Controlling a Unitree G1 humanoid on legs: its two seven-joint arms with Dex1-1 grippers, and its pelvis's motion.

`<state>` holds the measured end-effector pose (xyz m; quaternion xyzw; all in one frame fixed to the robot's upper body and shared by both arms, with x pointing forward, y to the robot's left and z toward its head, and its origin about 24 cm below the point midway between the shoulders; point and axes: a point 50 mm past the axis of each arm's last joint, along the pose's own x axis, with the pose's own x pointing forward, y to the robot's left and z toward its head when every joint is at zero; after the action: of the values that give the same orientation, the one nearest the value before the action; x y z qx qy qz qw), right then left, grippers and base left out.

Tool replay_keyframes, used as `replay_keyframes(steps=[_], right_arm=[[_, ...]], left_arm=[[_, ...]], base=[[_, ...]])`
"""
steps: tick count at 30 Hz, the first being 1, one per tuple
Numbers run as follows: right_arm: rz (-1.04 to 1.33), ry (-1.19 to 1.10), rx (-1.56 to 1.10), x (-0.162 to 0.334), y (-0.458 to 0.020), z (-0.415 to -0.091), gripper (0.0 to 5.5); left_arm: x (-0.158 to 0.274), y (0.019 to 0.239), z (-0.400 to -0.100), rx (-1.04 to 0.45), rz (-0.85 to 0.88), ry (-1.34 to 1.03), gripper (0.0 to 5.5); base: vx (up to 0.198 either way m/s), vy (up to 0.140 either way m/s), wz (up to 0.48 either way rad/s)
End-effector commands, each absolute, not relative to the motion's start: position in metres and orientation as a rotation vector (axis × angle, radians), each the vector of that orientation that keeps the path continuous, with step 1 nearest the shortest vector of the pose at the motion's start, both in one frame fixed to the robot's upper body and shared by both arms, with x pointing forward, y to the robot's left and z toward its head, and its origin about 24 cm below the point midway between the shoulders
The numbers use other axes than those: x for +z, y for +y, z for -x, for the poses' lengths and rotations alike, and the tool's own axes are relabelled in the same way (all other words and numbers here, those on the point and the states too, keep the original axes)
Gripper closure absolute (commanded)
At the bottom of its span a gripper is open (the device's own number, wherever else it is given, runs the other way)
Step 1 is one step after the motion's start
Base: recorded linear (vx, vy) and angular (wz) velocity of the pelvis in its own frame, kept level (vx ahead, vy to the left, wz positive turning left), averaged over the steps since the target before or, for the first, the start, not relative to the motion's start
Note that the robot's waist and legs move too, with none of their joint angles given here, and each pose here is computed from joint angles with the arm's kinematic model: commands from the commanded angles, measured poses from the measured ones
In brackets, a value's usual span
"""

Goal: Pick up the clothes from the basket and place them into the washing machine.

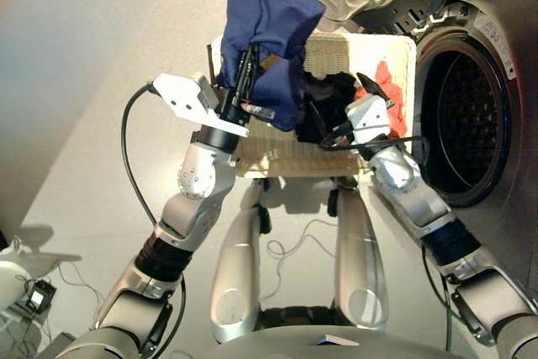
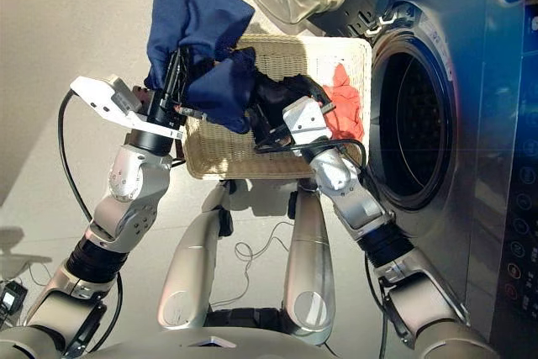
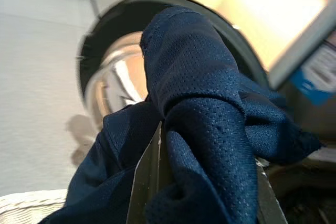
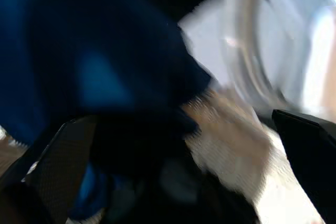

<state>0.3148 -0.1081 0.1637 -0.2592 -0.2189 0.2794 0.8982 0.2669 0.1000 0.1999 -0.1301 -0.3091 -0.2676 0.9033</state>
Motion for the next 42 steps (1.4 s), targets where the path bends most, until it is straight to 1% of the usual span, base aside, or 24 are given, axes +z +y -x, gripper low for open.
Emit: replay_keyframes(steps=[1,3,8,16,17,18,19,27,33,34,35,36,39,40,42], right_arm=[[0.604,-0.676,0.739,0.211,-0.076,-0.299,0.00],[0.626,-0.703,0.803,0.222,-0.065,-0.298,0.00],[0.644,-0.776,0.852,0.240,-0.043,-0.297,0.00],[0.614,-0.820,0.848,0.245,-0.031,-0.296,0.00],[0.609,-0.819,0.848,0.244,-0.031,-0.295,2.44],[0.609,-0.819,0.848,0.244,-0.031,-0.295,2.87],[0.606,-0.824,0.835,0.243,-0.033,-0.295,5.50],[0.587,-0.804,0.782,0.234,-0.045,-0.297,5.50],[0.515,-0.788,0.659,0.225,-0.062,-0.302,5.50],[0.491,-0.771,0.631,0.220,-0.066,-0.304,5.50],[0.464,-0.747,0.594,0.214,-0.071,-0.308,5.50],[0.431,-0.729,0.565,0.208,-0.075,-0.309,5.50],[0.345,-0.601,0.455,0.179,-0.091,-0.321,5.50],[0.371,-0.595,0.407,0.173,-0.095,-0.323,5.50],[0.426,-0.576,0.397,0.164,-0.095,-0.322,5.50]], left_arm=[[0.230,0.091,-0.236,-0.764,0.291,-0.787,5.50],[0.229,0.087,-0.236,-0.822,0.290,-0.757,5.50],[0.230,0.077,-0.234,-0.922,0.281,-0.735,5.50],[0.229,0.074,-0.234,-0.933,0.284,-0.722,5.50],[0.228,0.074,-0.235,-0.926,0.283,-0.721,5.50],[0.228,0.074,-0.235,-0.926,0.283,-0.721,5.50],[0.228,0.074,-0.236,-0.916,0.279,-0.722,5.50],[0.229,0.076,-0.237,-0.888,0.274,-0.741,5.50],[0.228,0.077,-0.240,-0.860,0.279,-0.738,5.50],[0.228,0.077,-0.240,-0.855,0.280,-0.738,4.62],[0.227,0.077,-0.242,-0.845,0.281,-0.735,0.47],[0.226,0.077,-0.242,-0.837,0.286,-0.732,0.00],[0.222,0.078,-0.248,-0.794,0.294,-0.717,0.00],[0.222,0.079,-0.248,-0.784,0.294,-0.719,0.00],[0.220,0.081,-0.249,-0.765,0.302,-0.713,0.00]], base=[[0.000,0.000,0.000],[0.000,0.000,0.000],[0.000,0.000,0.000],[0.000,0.000,0.000],[0.000,0.000,0.000],[0.000,0.000,0.000],[0.000,0.000,0.000],[0.000,0.000,0.000],[0.000,0.000,0.000],[0.000,0.000,0.000],[0.000,0.000,0.000],[0.000,0.000,0.000],[0.000,0.000,0.000],[0.000,0.000,0.000],[0.000,0.000,0.000]])
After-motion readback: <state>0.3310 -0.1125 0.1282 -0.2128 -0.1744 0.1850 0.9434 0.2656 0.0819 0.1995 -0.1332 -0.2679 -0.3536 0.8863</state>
